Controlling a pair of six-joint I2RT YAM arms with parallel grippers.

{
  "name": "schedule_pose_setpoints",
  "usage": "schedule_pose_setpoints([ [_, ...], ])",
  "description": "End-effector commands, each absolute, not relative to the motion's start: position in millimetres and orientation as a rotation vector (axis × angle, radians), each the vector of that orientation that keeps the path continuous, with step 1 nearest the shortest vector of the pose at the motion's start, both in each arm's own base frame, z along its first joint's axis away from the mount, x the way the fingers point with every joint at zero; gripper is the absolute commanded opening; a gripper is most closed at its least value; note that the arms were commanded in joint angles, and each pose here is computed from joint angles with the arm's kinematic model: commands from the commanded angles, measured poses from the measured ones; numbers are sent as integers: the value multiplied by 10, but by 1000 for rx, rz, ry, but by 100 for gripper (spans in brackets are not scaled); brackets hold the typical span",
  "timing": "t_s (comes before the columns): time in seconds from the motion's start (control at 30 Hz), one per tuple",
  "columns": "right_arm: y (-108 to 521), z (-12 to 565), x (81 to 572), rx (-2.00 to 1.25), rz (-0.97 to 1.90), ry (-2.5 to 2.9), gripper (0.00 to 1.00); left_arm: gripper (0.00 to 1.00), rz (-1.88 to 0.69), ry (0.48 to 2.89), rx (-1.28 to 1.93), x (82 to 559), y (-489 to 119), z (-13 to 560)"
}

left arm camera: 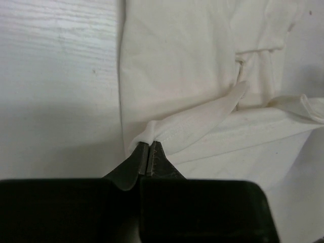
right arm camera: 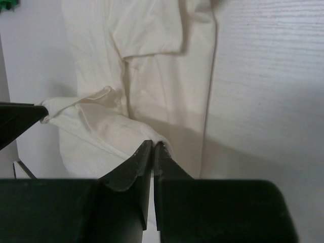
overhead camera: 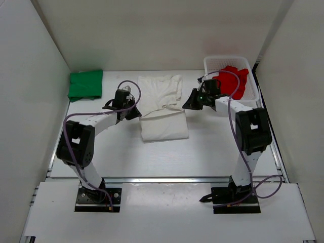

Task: Fold and stack the t-shirts
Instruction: Fold the folded rectangular tshirt in 1/3 of the way

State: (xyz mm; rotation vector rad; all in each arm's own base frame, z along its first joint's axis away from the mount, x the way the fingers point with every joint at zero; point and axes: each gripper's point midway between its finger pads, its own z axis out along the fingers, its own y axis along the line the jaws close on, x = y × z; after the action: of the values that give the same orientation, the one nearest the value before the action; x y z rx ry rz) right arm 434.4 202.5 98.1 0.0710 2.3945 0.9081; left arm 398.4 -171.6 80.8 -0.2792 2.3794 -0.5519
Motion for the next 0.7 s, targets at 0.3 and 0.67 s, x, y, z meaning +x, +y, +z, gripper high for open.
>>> schedule_pose_setpoints([
  [0.3, 1942, 692, 5003, 89, 892, 2395, 0, 5, -578, 2265, -332, 4868, -1743, 838],
  [0.67, 1799, 1207, 4792, 107, 753, 2306, 53, 49, -551, 2080, -403, 4714, -1470, 1544],
])
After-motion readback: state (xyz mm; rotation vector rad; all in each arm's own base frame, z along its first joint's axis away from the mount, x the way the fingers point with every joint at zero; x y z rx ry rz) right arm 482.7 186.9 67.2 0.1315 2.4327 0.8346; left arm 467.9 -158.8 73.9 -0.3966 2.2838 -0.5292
